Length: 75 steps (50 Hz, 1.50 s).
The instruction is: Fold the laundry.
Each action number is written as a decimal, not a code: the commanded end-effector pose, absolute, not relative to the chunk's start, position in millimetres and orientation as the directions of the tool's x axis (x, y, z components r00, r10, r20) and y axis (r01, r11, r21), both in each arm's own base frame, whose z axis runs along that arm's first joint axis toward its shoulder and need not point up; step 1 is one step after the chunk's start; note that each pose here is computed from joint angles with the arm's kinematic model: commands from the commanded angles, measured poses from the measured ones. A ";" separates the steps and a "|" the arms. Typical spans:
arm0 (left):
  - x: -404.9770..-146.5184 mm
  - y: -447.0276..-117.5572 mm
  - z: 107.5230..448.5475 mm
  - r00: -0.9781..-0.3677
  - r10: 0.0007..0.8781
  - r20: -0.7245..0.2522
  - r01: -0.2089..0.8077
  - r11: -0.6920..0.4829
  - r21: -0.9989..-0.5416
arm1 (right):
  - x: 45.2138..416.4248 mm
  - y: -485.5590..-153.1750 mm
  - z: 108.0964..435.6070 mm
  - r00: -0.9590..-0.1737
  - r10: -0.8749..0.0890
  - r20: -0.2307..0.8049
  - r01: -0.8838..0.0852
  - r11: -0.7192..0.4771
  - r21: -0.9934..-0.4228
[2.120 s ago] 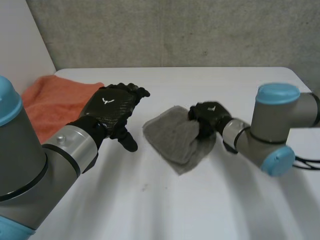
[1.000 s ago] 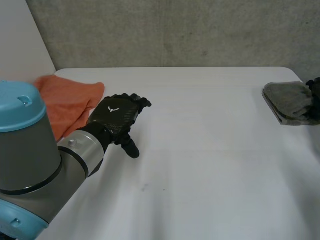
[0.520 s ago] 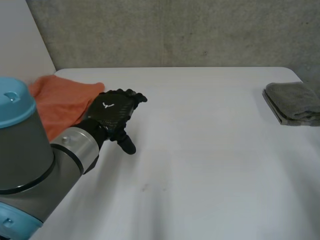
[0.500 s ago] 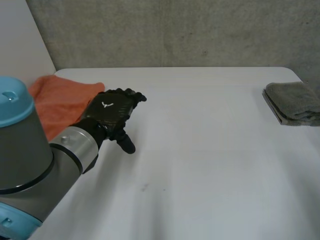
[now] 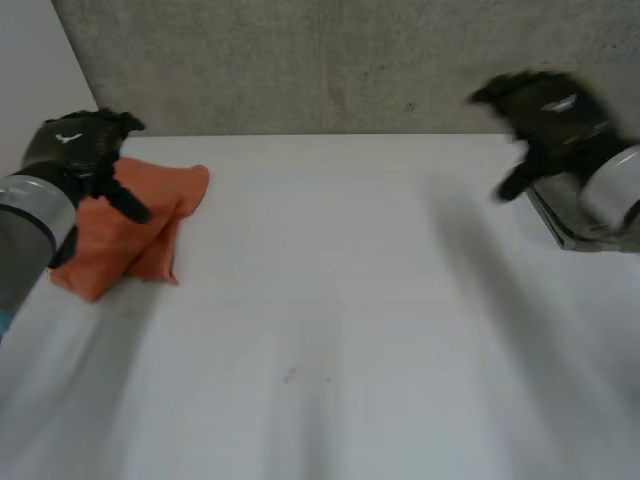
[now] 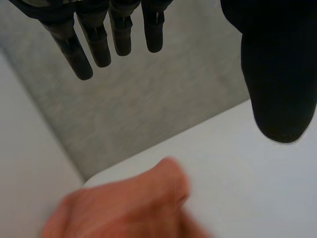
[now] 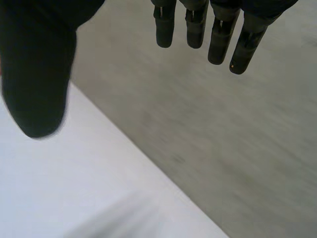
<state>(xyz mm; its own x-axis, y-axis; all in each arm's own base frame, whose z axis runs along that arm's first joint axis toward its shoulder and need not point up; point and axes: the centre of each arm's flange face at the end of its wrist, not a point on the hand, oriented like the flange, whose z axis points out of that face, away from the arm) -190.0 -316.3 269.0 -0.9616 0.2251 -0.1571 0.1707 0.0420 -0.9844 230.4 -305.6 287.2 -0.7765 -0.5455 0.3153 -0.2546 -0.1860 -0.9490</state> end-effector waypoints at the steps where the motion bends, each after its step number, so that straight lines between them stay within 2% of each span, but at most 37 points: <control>1: -138.6 -375.9 224.9 -0.946 0.117 -0.301 0.317 0.154 -0.936 | 289.1 -221.8 239.4 -0.600 -0.751 0.277 -0.247 -0.155 -0.956; 7: -119.1 -413.7 184.2 -0.897 0.115 -0.427 0.442 0.214 -0.871 | 296.5 -200.2 198.8 -0.546 -0.806 0.227 -0.304 -0.062 -0.951; 18: -116.1 -456.0 141.3 -0.856 0.131 -0.500 0.517 0.192 -0.834 | 289.5 -193.8 177.1 -0.530 -0.815 0.236 -0.372 -0.026 -0.928; 26: -123.0 -467.1 121.6 -0.797 0.168 -0.580 0.603 0.181 -0.777 | 286.6 -188.9 174.9 -0.528 -0.816 0.235 -0.376 -0.023 -0.926; 29: -125.7 -466.3 120.4 -0.789 0.175 -0.588 0.613 0.179 -0.769 | 284.9 -191.5 174.9 -0.536 -0.811 0.235 -0.376 -0.020 -0.926; 33: -142.9 -459.4 121.7 -0.783 0.181 -0.595 0.620 0.172 -0.765 | 281.2 -197.5 175.2 -0.552 -0.800 0.236 -0.376 -0.014 -0.926; 36: -169.9 -443.3 140.0 -0.780 0.184 -0.598 0.624 0.143 -0.768 | 279.8 -201.9 177.7 -0.563 -0.790 0.241 -0.374 -0.017 -0.927; 37: -185.5 -430.1 157.2 -0.781 0.192 -0.594 0.619 0.109 -0.778 | 278.3 -205.8 179.7 -0.576 -0.780 0.245 -0.371 -0.018 -0.929; 40: -208.8 -405.6 175.6 -0.791 0.229 -0.567 0.594 0.067 -0.802 | 271.7 -218.1 184.2 -0.620 -0.740 0.260 -0.371 -0.016 -0.928; 41: -226.4 -387.0 184.2 -0.799 0.264 -0.540 0.569 0.043 -0.821 | 265.2 -229.5 188.9 -0.661 -0.699 0.273 -0.371 -0.012 -0.928; 44: -254.5 -355.9 194.1 -0.810 0.327 -0.487 0.519 0.014 -0.855 | 251.9 -250.2 196.0 -0.727 -0.621 0.293 -0.372 -0.003 -0.928; 45: -273.3 -331.8 196.7 -0.811 0.383 -0.442 0.482 0.007 -0.876 | 242.0 -263.8 201.3 -0.766 -0.566 0.304 -0.371 0.004 -0.929; 47: -291.9 -303.0 198.9 -0.805 0.444 -0.394 0.442 0.006 -0.897 | 232.5 -275.6 206.3 -0.798 -0.517 0.311 -0.369 0.010 -0.929; 48: -305.9 -278.4 198.7 -0.792 0.498 -0.354 0.413 0.009 -0.911 | 224.0 -285.4 210.0 -0.820 -0.476 0.318 -0.369 0.015 -0.929; 51: -326.8 -238.7 194.3 -0.757 0.583 -0.297 0.380 0.022 -0.925 | 216.3 -294.5 214.7 -0.837 -0.438 0.328 -0.369 0.010 -0.929; 52: -338.5 -214.6 189.9 -0.726 0.632 -0.269 0.370 0.030 -0.929 | 212.8 -298.7 217.2 -0.843 -0.422 0.333 -0.371 0.006 -0.929; 57: -362.5 -156.0 180.9 -0.634 0.744 -0.211 0.358 0.041 -0.933 | 207.2 -305.4 220.2 -0.851 -0.402 0.337 -0.370 0.004 -0.929; 59: -365.2 -144.6 182.2 -0.611 0.765 -0.204 0.359 0.038 -0.933 | 205.6 -306.8 219.2 -0.853 -0.400 0.335 -0.369 0.009 -0.929; 62: -364.0 -146.7 191.9 -0.623 0.753 -0.209 0.341 0.022 -0.940 | 205.9 -306.9 217.0 -0.853 -0.406 0.329 -0.367 0.016 -0.930; 66: -344.4 -182.6 219.7 -0.714 0.668 -0.212 0.285 0.000 -0.958 | 208.5 -304.5 211.5 -0.846 -0.422 0.326 -0.372 0.029 -0.928; 67: -330.9 -202.9 226.4 -0.756 0.618 -0.215 0.277 0.004 -0.961 | 209.4 -304.3 208.8 -0.843 -0.430 0.323 -0.373 0.035 -0.927; 68: -324.2 -211.9 229.4 -0.775 0.594 -0.217 0.275 0.008 -0.961 | 210.1 -303.8 208.2 -0.841 -0.435 0.322 -0.373 0.036 -0.927; 71: -302.4 -239.3 232.2 -0.823 0.523 -0.220 0.276 0.030 -0.961 | 213.7 -298.9 205.4 -0.828 -0.463 0.316 -0.379 0.047 -0.924; 75: -281.3 -259.1 225.1 -0.849 0.472 -0.239 0.305 0.067 -0.950 | 226.2 -282.6 201.4 -0.796 -0.535 0.283 -0.383 0.083 -0.920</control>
<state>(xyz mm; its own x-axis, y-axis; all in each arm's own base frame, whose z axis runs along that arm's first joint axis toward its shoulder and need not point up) -320.0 -217.7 227.9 -0.7836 0.5826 -0.2159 0.2783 0.0183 -0.9603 211.4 -301.7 207.6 -0.8359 -0.4463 0.3196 -0.3755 0.0403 -0.9260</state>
